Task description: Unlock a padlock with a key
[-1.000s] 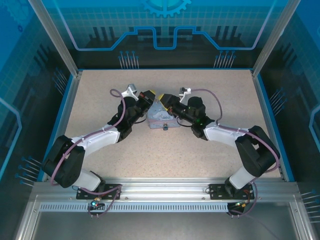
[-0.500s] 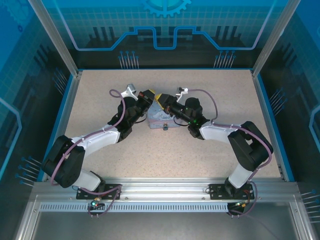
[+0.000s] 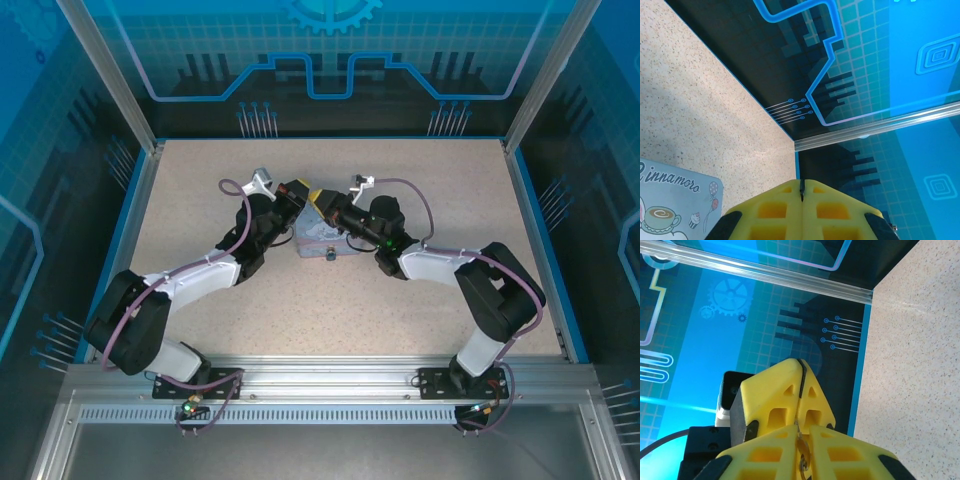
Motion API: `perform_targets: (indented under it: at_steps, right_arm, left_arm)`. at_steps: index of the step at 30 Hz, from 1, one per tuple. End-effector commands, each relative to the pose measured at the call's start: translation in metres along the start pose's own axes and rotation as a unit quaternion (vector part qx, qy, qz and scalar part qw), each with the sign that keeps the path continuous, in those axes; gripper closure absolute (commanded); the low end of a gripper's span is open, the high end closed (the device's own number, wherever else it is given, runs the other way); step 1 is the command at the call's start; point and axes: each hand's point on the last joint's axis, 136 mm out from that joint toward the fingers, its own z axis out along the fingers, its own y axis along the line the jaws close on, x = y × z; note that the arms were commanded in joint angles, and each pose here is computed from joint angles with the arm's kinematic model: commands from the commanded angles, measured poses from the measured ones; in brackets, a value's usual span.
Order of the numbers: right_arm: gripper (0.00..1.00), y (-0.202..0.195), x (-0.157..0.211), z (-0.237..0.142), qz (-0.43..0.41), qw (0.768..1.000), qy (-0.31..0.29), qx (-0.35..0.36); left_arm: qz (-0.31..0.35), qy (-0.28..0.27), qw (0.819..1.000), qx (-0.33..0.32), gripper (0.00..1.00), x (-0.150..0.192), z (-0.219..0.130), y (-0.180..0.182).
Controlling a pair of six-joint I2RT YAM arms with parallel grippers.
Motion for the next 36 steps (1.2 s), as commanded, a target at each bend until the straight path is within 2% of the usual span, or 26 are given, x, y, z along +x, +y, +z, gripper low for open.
perform_targets:
  at_steps: [1,3,7,8,9,11,13,15,20,24,30,36]
  right_arm:
    - [0.93,0.012,0.007,0.006,-0.007,1.000,0.010,-0.021]
    - [1.00,0.012,0.007,0.006,-0.005,1.000,0.012,-0.020]
    - [1.00,0.012,0.006,0.005,-0.004,1.000,0.011,-0.018]
    - [1.00,0.011,0.005,0.005,-0.004,1.000,0.010,-0.017]
    - [1.00,0.008,0.004,0.003,-0.003,1.000,0.010,-0.013]
    - [1.00,0.005,0.000,-0.001,-0.005,1.000,0.011,-0.005]
    - [1.00,-0.001,-0.003,-0.006,-0.009,1.000,0.013,0.008]
    - [1.00,-0.005,-0.005,-0.010,-0.013,1.000,0.018,0.022]
    - [1.00,-0.010,-0.009,-0.018,-0.017,0.999,0.029,0.036]
    - [1.00,-0.014,-0.014,-0.024,-0.011,0.999,0.035,0.037]
    - [1.00,-0.009,-0.017,-0.024,-0.006,0.998,0.052,0.023]
    - [1.00,-0.006,-0.019,-0.020,-0.005,0.998,0.056,0.020]
  left_arm:
    - [0.008,-0.012,1.000,0.012,1.00,-0.004,0.003,-0.009]
    - [0.008,-0.012,1.000,0.011,1.00,-0.003,0.003,-0.009]
    - [0.009,-0.001,1.000,0.013,1.00,0.000,0.004,-0.011]
    - [0.011,0.006,1.000,0.014,0.94,0.002,0.005,-0.013]
    - [0.014,0.016,1.000,0.014,0.75,0.004,0.004,-0.015]
    - [0.028,0.038,0.999,0.006,0.51,0.005,0.002,-0.017]
    - [0.039,0.063,0.997,-0.007,0.41,0.006,0.000,-0.015]
    - [0.035,0.088,0.995,-0.021,0.35,0.001,-0.001,-0.008]
    - [0.003,0.150,0.988,-0.021,0.31,-0.018,0.001,0.006]
    - [-0.002,0.215,0.976,0.012,0.33,-0.016,0.004,0.000]
    - [0.001,0.284,0.958,0.037,0.39,0.002,0.004,-0.008]
    - [-0.006,0.305,0.952,0.038,0.51,0.015,0.004,-0.004]
